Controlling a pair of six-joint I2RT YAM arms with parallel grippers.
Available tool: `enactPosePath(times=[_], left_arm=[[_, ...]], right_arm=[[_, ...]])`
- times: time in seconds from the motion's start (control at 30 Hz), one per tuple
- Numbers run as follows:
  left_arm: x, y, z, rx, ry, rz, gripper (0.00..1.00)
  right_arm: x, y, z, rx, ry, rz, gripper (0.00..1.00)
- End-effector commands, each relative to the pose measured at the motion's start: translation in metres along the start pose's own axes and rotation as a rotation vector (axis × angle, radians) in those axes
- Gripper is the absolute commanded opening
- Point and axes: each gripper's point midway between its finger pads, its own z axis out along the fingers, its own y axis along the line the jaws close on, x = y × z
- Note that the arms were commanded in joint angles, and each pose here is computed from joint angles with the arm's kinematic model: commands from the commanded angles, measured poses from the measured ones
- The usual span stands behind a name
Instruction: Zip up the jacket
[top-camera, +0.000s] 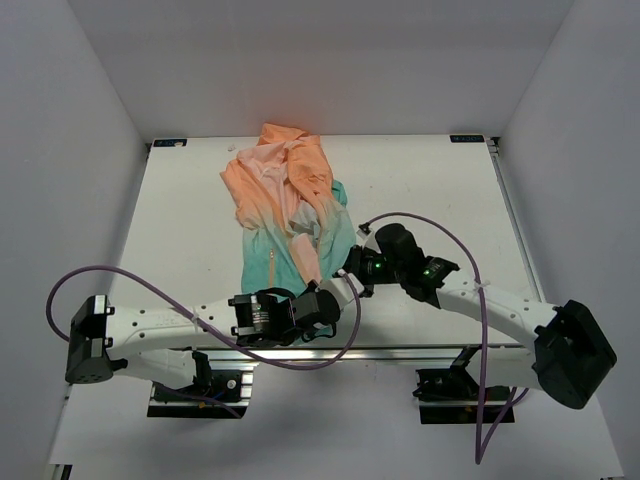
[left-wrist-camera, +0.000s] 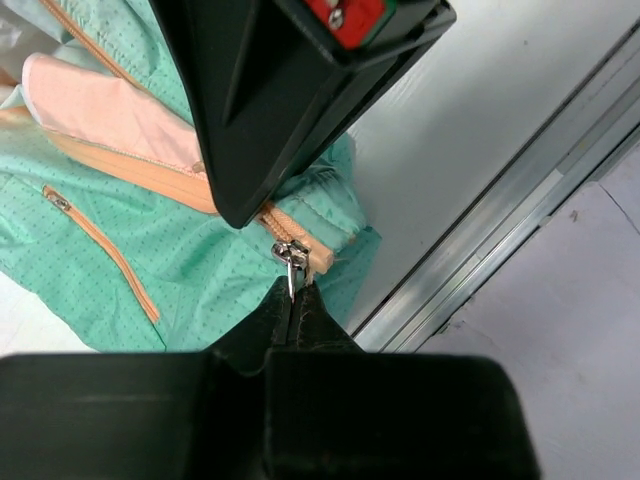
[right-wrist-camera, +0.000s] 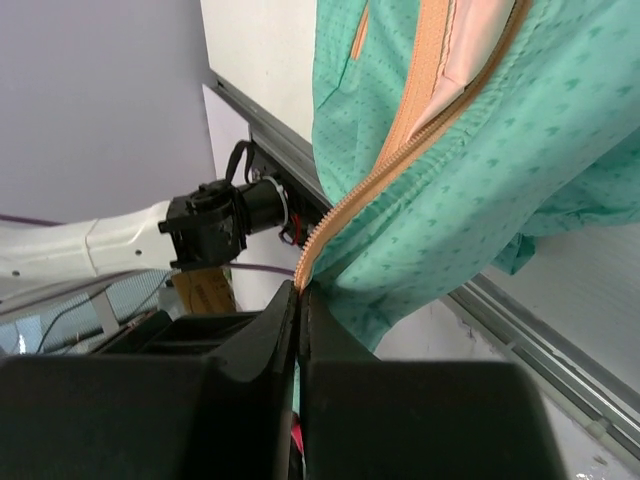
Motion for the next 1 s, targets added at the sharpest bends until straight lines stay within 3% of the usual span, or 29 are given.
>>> enactPosePath(times=[0.0,0.2,0.27,0.3,0.4,0.43,0.47,0.6,0.73,0.77,0.83,0.97], left_arm=[[-0.024,-0.029,-0.020,0.102,-0.057,-0.048,0.00],[-0.020,-0.052,-0.021,0.180,-0.031,-0.105,0.00],[-0.019,-0.049,-0.023,0.160,-0.028,-0.149,0.07],[-0.020,-0.046,-0.025,0.145,-0.033,-0.174,0.30],[-0.020,-0.029,-0.033,0.064,-0.042,-0.291,0.64],[-0.016,-0.022,-0.036,0.032,-0.037,-0.349,0.87],[-0.014,-0.019,-0.039,0.026,-0.045,-0.377,0.98],[-0.009,-0.004,-0.053,0.046,-0.142,-0.565,0.98],[0.008,0.038,-0.071,-0.016,-0.248,-0.873,0.98],[0.010,0.041,-0.073,-0.002,-0.263,-0.904,0.98],[0.002,0.044,-0.084,0.066,-0.337,-0.976,0.98],[0.010,0.032,-0.069,0.121,-0.349,-1.018,0.98]], right_arm=[[-0.052,-0.016,-0.001,0.086,-0.291,0.014,0.00],[-0.080,-0.005,-0.016,0.072,-0.478,0.032,0.00],[-0.082,-0.005,-0.019,0.081,-0.491,0.013,0.00],[-0.080,-0.004,-0.019,0.074,-0.482,0.008,0.00],[-0.064,-0.003,-0.018,0.030,-0.413,-0.036,0.00],[-0.061,-0.002,-0.020,0.018,-0.404,-0.058,0.00],[-0.056,-0.002,-0.020,0.010,-0.390,-0.080,0.00],[-0.041,-0.005,-0.026,-0.076,-0.386,-0.163,0.00],[-0.032,0.006,-0.033,-0.190,-0.397,-0.226,0.00],[-0.032,0.023,-0.039,-0.283,-0.415,-0.272,0.00],[-0.019,0.014,-0.035,-0.331,-0.382,-0.266,0.00],[-0.008,0.033,-0.044,-0.528,-0.390,-0.321,0.00]])
